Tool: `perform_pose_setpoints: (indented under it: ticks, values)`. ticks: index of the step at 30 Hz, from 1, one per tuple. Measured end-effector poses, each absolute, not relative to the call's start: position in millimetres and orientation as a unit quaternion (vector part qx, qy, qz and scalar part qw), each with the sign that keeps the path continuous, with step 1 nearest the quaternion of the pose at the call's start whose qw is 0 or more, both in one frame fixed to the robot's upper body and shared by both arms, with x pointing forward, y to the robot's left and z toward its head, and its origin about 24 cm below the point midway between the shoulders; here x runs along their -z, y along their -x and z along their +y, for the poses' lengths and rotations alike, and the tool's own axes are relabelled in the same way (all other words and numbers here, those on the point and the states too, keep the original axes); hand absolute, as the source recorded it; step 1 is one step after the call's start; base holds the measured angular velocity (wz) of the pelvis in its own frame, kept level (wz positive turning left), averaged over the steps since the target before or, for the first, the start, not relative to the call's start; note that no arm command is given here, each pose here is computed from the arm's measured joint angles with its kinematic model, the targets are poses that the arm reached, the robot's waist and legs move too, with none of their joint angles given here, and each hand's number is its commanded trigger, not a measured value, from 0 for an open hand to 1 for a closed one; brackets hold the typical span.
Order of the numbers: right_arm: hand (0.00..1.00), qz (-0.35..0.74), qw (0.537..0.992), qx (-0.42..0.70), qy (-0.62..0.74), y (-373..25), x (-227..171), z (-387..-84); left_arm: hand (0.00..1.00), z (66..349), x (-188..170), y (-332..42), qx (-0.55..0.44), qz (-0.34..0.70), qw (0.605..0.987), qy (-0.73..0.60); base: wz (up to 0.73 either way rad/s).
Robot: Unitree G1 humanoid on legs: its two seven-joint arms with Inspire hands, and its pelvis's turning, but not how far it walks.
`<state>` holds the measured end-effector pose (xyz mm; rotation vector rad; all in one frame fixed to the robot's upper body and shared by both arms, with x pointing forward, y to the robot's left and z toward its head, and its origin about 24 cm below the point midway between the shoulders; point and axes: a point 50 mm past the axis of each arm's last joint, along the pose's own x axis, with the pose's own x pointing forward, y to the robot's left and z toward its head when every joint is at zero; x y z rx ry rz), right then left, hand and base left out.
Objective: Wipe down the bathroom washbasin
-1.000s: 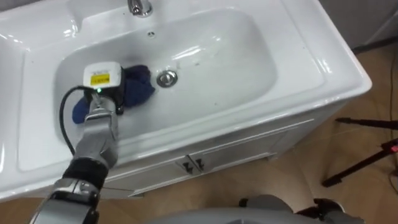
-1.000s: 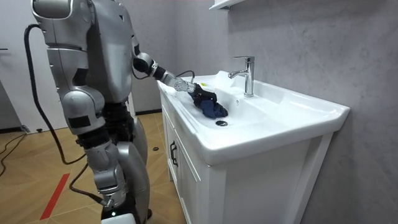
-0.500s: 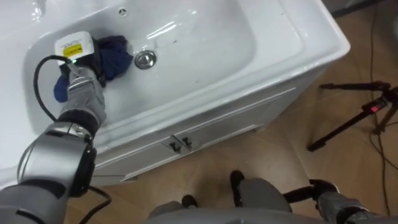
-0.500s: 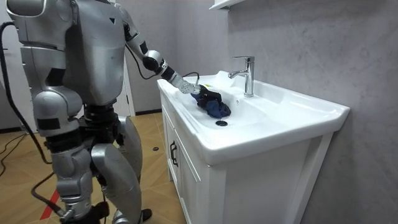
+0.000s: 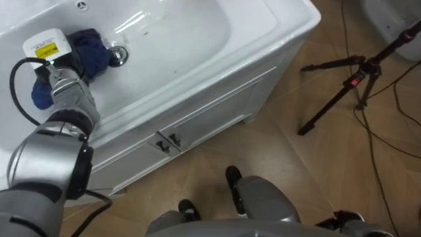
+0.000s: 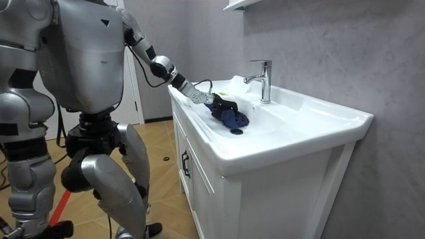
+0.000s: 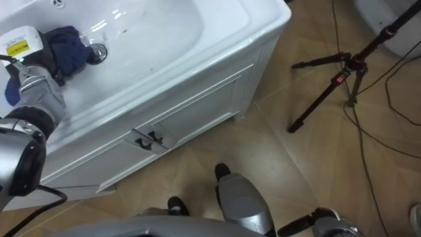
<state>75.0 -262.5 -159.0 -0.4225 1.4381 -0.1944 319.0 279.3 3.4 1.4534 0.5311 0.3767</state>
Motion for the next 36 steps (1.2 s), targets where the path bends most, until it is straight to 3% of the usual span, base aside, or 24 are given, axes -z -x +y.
perform_pose_setpoints:
  ticks: [21,36]
  values:
    - [0.0,0.647,0.728,0.09,0.207,-78,158,-265,1.0,276,-2,-321,-0.139,0.231,0.703,-0.658,-0.01]
    - [0.0,0.636,0.732,0.108,0.219,-83,154,-273,1.0,298,18,-292,-0.125,0.254,0.669,-0.687,0.05]
